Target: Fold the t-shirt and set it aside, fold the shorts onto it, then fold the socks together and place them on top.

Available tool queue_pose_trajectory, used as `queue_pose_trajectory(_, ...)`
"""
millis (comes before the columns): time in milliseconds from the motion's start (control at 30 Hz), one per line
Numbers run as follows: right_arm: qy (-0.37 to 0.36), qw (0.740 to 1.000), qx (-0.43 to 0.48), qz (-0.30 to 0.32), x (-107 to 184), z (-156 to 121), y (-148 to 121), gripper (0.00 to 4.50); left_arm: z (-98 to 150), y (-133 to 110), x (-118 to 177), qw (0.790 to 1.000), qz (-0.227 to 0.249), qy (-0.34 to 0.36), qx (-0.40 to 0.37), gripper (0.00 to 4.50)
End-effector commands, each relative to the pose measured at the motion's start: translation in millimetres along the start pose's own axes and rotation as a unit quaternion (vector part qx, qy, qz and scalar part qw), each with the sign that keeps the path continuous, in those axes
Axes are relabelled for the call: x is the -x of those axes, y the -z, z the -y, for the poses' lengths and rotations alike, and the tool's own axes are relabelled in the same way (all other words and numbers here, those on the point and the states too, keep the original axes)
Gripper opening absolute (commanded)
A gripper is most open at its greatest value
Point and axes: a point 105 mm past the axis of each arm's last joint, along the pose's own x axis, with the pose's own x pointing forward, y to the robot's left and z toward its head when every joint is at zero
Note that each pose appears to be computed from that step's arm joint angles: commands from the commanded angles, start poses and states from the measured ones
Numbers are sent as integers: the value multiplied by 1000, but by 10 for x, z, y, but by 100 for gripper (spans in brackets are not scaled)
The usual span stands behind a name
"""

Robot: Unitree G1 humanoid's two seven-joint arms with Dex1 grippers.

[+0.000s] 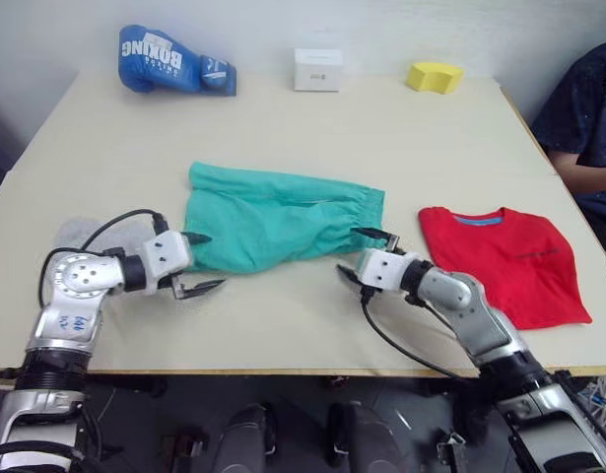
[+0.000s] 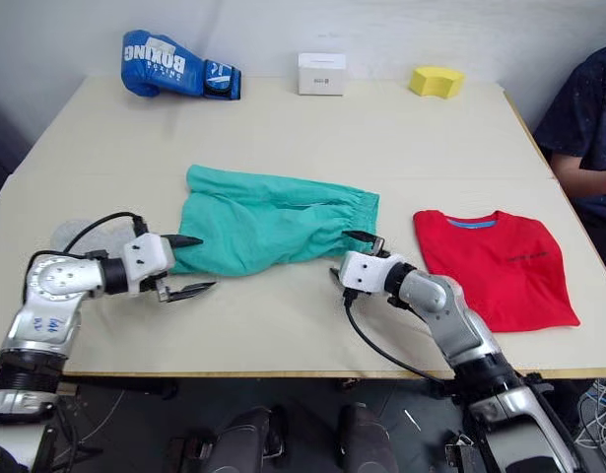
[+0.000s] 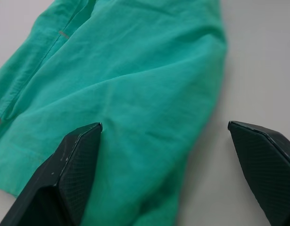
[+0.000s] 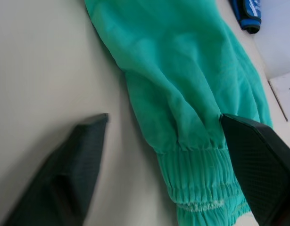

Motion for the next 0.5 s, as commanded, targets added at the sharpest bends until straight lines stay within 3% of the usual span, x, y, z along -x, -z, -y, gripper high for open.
queue_pose_trajectory(33, 21, 1000, 11, -16, -22, 86, 92, 250, -19, 4, -56, 1000, 0, -16, -9, 450)
queue_pose_trajectory(133, 20, 1000, 13, -16, -42, 98, 113, 131, -11, 100, -136, 1000, -17, -25, 1, 388)
queue_pose_trajectory(267, 10, 1000, 18, -9, -19, 72, 134, 0, -4, 162, -216, 1000, -24, -14, 2, 264)
queue_pose_trajectory(500, 1, 1000, 8, 23, 169, 148, 142, 0, 298, 237, -85, 997, -25, 66, 2, 42)
